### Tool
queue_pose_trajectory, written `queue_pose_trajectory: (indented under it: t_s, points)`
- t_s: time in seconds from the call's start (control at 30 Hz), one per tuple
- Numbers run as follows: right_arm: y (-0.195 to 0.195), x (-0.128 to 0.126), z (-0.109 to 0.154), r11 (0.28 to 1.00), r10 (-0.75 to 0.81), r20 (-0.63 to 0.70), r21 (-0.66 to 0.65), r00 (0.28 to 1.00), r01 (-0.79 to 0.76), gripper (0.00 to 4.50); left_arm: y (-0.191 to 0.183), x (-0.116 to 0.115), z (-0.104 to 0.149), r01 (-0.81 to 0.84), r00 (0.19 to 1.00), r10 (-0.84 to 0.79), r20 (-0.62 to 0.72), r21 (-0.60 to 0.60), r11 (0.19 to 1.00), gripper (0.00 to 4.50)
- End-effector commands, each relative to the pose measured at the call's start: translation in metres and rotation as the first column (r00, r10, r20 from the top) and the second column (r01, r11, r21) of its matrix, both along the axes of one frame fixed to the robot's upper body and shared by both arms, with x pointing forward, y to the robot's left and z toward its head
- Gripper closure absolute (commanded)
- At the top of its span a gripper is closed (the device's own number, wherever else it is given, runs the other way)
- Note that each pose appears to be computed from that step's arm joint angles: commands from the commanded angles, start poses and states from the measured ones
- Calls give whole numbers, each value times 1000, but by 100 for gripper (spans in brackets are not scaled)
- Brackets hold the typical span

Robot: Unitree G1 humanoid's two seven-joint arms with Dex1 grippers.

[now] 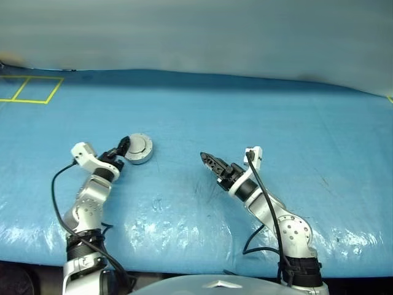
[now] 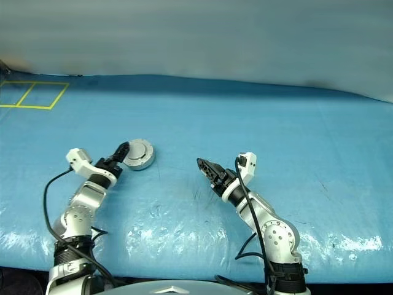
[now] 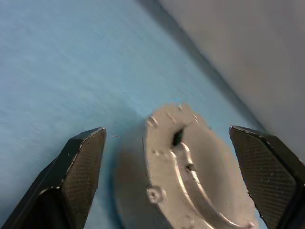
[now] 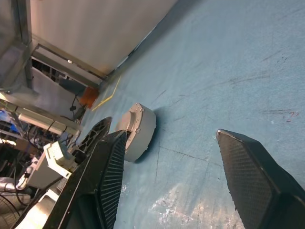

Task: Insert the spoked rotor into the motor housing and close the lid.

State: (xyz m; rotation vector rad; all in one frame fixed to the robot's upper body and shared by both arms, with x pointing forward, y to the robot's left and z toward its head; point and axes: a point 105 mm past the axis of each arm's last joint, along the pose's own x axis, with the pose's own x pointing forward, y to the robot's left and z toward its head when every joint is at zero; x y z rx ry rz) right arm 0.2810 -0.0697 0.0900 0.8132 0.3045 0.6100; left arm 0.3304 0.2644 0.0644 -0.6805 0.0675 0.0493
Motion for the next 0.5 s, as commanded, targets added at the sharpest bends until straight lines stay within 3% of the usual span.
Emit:
queue_pose_trajectory:
  t_s: [0.03, 0.17, 0.27, 0.33, 0.43, 0.5]
  points:
    - [0, 0, 14, 1000, -9, 81, -9, 997, 10, 131, 18, -6, 23, -63, 995, 56, 87, 81, 995, 5]
    - [-18, 9, 22, 971, -150, 210, -152, 966, 184, 131, 6, -13, 48, -69, 983, 22, 181, 260, 963, 5]
    - [-24, 11, 21, 895, -170, 326, -343, 930, 284, 131, -29, -18, 56, -16, 979, -57, 194, 355, 935, 5]
    - [-27, 9, 16, 804, -163, 407, -473, 899, 360, 131, -56, -23, 51, 32, 977, -119, 179, 424, 905, 5]
    - [-29, 6, 9, 732, -158, 451, -543, 878, 411, 131, -88, -31, 42, 116, 972, -170, 160, 303, 946, 5]
    - [-39, 4, 2, 653, -210, 476, -582, 854, 484, 131, -111, -38, 34, 181, 957, -252, 141, 386, 904, 5]
